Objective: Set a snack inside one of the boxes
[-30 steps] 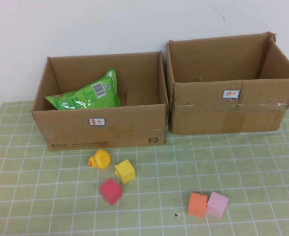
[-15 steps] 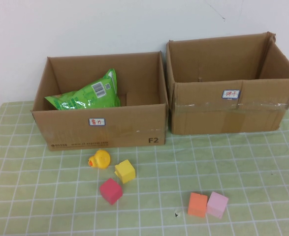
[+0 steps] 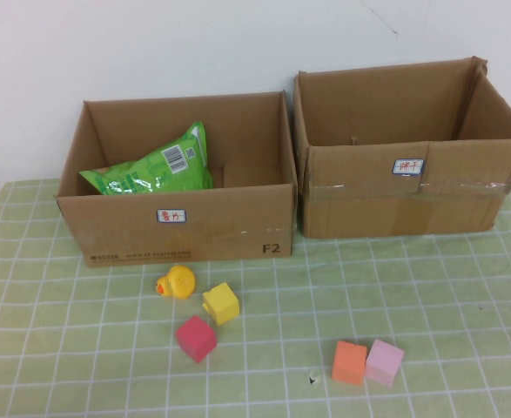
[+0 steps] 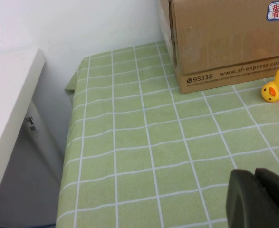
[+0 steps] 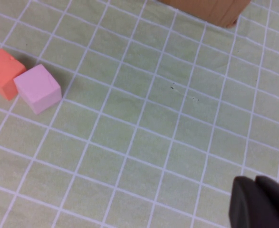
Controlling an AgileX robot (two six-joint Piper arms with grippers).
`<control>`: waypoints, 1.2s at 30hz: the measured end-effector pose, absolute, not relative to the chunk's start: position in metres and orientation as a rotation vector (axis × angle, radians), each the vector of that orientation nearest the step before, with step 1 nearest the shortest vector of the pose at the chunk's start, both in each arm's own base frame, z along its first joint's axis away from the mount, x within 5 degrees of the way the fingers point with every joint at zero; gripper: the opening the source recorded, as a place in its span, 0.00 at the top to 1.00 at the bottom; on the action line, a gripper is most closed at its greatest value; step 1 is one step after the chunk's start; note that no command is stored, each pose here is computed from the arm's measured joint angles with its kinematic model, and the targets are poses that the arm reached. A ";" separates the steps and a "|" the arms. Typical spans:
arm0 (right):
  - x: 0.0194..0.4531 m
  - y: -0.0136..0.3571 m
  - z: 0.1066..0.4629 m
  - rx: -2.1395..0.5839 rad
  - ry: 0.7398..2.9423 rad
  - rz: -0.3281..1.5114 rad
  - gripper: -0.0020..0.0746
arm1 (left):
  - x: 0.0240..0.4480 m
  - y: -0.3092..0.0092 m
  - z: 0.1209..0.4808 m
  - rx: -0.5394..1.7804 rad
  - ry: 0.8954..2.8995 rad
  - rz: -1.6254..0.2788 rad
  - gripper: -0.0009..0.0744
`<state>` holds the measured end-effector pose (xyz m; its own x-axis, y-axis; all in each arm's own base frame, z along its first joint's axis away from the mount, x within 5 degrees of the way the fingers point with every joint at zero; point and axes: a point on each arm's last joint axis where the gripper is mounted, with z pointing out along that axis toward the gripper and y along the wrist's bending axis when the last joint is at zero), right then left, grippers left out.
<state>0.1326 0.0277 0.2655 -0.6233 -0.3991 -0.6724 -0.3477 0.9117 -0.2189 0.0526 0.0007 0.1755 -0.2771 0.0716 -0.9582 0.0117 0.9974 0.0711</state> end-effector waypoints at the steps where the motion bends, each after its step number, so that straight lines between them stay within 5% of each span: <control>1: 0.133 0.028 0.266 -0.529 2.298 -0.086 0.97 | 0.053 0.001 0.176 0.063 1.851 0.056 0.99; 19: 0.067 0.015 0.278 -0.440 2.002 0.022 0.97 | 0.053 -0.001 0.176 0.093 1.850 0.042 0.99; 24: 0.045 0.008 0.253 -0.416 1.925 0.028 0.98 | 0.053 -0.001 0.176 0.093 1.850 0.042 0.99; 31: 0.047 0.001 0.168 -0.310 1.977 -0.106 0.98 | 0.053 -0.001 0.176 0.094 1.847 0.044 0.99; 36: 0.051 -0.003 0.170 -0.244 1.902 -0.196 0.98 | 0.053 -0.001 0.176 0.103 1.847 0.052 0.99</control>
<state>0.0509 -0.0034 0.1701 -0.3280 -0.2637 -0.9071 -0.0728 0.9645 -0.2540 0.0525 -0.0006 0.1756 -0.2722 0.0973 -0.9573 0.0438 0.9951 0.0887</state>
